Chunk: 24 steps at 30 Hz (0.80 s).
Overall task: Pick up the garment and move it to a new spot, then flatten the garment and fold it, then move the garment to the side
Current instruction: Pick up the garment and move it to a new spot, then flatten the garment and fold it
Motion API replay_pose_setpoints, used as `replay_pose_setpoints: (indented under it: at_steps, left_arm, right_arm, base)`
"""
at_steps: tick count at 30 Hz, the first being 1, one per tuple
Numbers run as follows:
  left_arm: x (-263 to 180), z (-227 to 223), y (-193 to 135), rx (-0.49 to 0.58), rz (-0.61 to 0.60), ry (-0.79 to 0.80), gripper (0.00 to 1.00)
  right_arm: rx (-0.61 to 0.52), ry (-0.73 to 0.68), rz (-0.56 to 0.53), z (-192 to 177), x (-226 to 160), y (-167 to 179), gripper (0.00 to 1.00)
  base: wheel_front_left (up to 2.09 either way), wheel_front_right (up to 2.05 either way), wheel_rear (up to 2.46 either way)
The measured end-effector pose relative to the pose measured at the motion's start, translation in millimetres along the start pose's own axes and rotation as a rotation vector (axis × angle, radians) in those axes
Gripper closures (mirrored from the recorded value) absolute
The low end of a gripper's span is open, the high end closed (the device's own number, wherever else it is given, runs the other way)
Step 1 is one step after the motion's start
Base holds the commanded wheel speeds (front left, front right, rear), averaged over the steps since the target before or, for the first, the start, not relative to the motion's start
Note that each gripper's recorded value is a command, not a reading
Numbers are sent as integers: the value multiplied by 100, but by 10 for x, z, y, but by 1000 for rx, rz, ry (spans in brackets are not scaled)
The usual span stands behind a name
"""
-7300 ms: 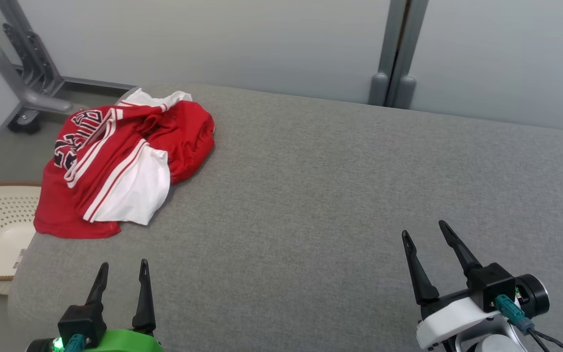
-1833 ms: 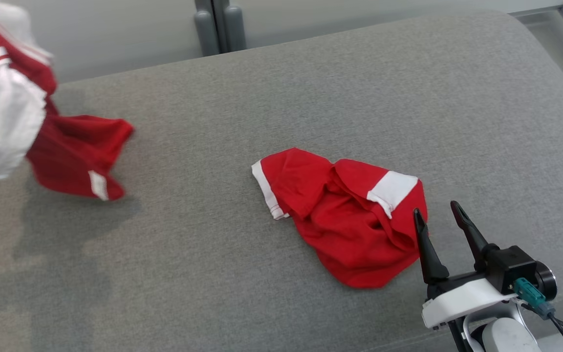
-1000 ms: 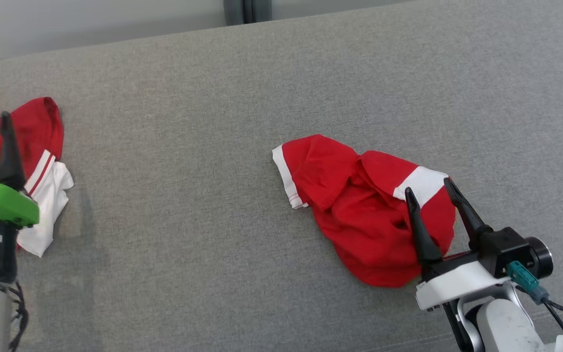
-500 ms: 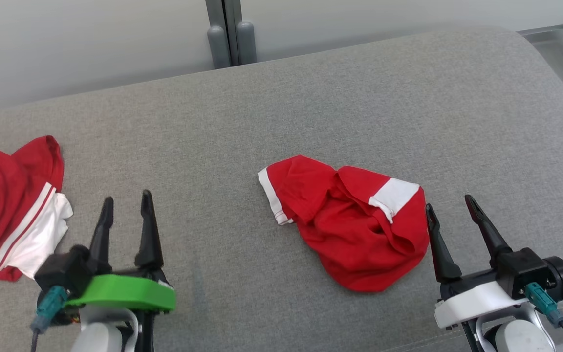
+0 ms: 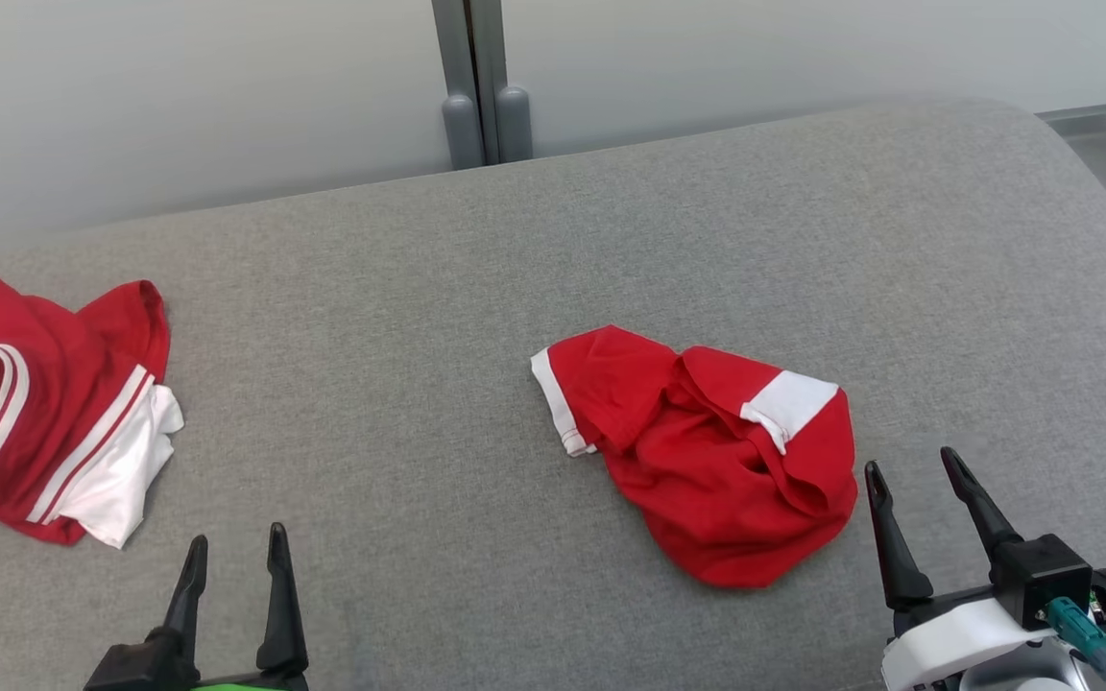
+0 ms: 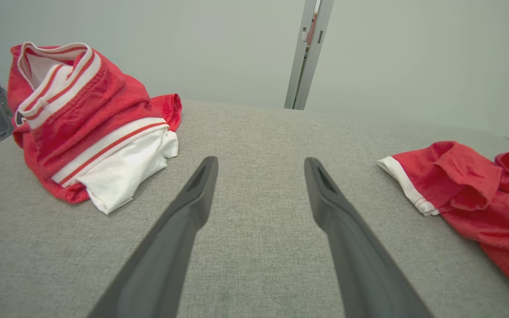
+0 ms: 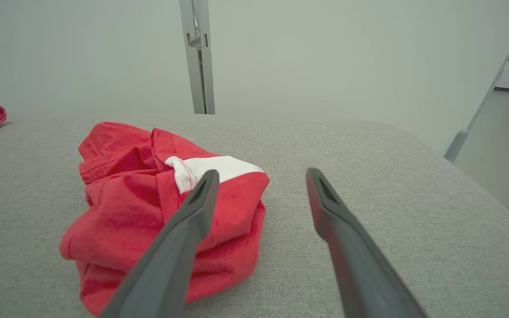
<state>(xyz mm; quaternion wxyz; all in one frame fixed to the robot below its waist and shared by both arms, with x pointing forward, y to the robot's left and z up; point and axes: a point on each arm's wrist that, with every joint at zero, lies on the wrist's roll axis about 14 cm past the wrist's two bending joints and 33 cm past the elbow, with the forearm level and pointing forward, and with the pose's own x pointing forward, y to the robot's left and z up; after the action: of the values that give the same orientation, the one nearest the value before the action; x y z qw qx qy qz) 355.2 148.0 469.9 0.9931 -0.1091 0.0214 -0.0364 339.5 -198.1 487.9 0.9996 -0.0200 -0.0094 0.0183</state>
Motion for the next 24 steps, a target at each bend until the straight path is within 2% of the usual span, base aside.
replay_pose_setpoints:
  at_steps: [8,18,24]
  left_arm:
    - [-141,49,206,26,53,-16,0]
    - [-154,28,217,0,59,-11,0]
    - [-139,-35,169,-20,48,7,0]
  right_arm:
    - [3,14,40,-49,37,113,0]
    - [-19,0,97,-3,200,217,0]
    - [-159,190,231,-255,471,374,0]
  base:
    - [0,0,0]
    - [0,0,0]
    - [0,0,0]
